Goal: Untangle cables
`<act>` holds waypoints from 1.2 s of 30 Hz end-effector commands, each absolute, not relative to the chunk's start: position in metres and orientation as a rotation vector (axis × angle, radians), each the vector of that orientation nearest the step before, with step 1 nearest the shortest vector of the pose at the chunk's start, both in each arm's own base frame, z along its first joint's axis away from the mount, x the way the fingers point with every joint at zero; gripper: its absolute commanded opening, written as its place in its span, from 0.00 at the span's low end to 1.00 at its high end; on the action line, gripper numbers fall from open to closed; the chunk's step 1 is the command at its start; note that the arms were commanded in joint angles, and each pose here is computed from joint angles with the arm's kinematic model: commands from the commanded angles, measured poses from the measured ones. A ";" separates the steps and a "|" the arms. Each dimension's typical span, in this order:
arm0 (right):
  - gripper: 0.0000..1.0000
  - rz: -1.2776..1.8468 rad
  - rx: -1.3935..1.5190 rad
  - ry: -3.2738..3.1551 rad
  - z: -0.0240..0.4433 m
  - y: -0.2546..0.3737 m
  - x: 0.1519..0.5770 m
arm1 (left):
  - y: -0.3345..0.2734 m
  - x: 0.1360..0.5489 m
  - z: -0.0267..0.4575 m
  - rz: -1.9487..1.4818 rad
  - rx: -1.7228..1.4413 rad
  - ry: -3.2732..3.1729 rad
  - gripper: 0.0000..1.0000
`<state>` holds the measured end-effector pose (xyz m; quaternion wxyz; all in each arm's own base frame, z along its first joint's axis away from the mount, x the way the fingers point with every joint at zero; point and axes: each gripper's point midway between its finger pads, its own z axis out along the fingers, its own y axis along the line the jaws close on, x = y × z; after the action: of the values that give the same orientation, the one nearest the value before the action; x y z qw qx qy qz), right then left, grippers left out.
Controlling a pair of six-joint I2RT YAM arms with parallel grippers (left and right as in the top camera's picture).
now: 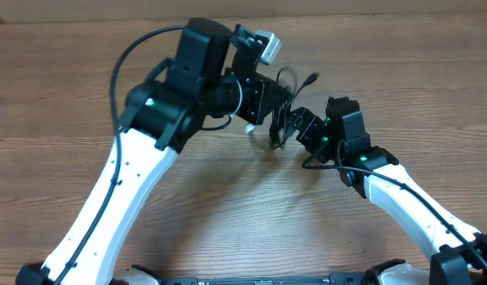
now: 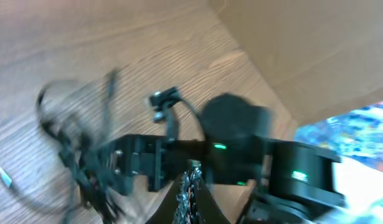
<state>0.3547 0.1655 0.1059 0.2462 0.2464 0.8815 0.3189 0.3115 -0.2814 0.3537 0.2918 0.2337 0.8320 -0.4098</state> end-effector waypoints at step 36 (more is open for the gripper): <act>1.00 0.382 0.552 2.627 0.062 0.111 0.320 | -0.179 0.356 0.106 -0.392 -0.812 3.118 0.39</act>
<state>0.3141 0.1099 0.0571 0.2063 0.2031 0.9476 0.1352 0.3597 -0.1757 0.1345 -0.0067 -0.1916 0.9709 -0.1432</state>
